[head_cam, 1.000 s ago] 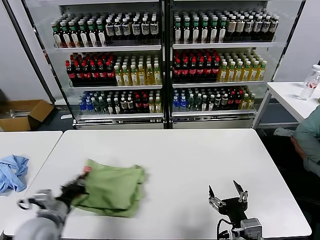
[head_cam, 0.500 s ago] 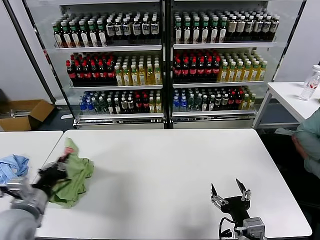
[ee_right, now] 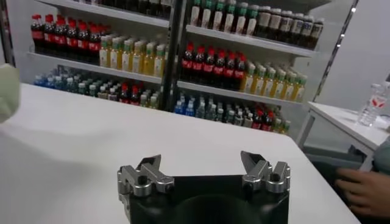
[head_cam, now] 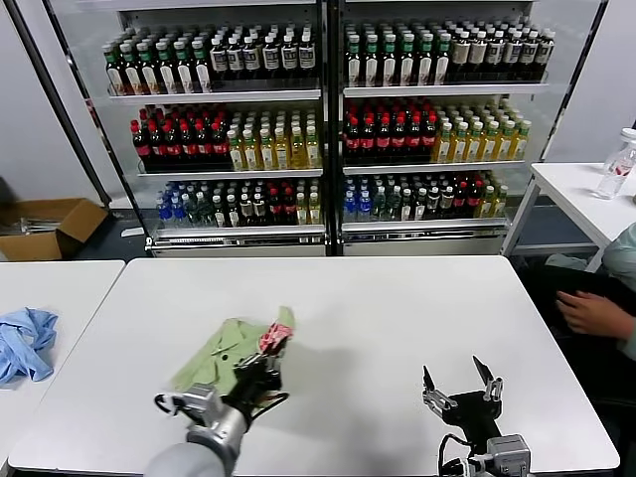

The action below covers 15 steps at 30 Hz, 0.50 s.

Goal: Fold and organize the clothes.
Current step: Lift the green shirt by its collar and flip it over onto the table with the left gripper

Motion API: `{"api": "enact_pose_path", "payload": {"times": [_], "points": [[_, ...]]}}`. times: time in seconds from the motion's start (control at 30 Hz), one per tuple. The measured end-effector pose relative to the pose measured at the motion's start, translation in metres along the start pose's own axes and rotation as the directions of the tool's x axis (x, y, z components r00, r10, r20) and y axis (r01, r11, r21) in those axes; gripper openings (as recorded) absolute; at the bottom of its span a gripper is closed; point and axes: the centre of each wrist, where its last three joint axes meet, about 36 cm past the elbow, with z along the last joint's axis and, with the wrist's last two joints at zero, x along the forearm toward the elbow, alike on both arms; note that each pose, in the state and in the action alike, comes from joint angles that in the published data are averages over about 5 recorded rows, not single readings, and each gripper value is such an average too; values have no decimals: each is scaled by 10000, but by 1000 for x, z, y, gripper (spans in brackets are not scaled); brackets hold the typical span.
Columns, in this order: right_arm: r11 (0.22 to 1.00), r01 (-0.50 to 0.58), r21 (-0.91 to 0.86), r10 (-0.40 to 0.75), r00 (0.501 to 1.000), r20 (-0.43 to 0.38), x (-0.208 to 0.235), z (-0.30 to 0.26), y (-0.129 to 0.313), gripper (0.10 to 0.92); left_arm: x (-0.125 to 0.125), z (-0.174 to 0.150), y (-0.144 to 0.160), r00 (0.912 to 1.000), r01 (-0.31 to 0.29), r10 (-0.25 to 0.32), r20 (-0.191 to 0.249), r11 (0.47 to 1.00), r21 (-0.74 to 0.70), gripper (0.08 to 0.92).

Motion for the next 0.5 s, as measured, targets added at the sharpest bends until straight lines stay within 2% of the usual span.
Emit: {"api": "enact_pose_path", "payload": {"times": [0.27,0.43,0.5], "points": [[9998,-139,171,139,9999,22,0,-4,-9,823,-33,7,-37,9995,-178,160,255,9974,701,123],[9996,-181,210,180,9998,30,-4,-4,-13,822,-53,11,-54,9988,-283,238,437,9941,1050,202],[9997,-155,198,154,9999,36,-7,-5,-14,823,-60,10,-57,9978,-311,239,615,9925,1179,263]]}}
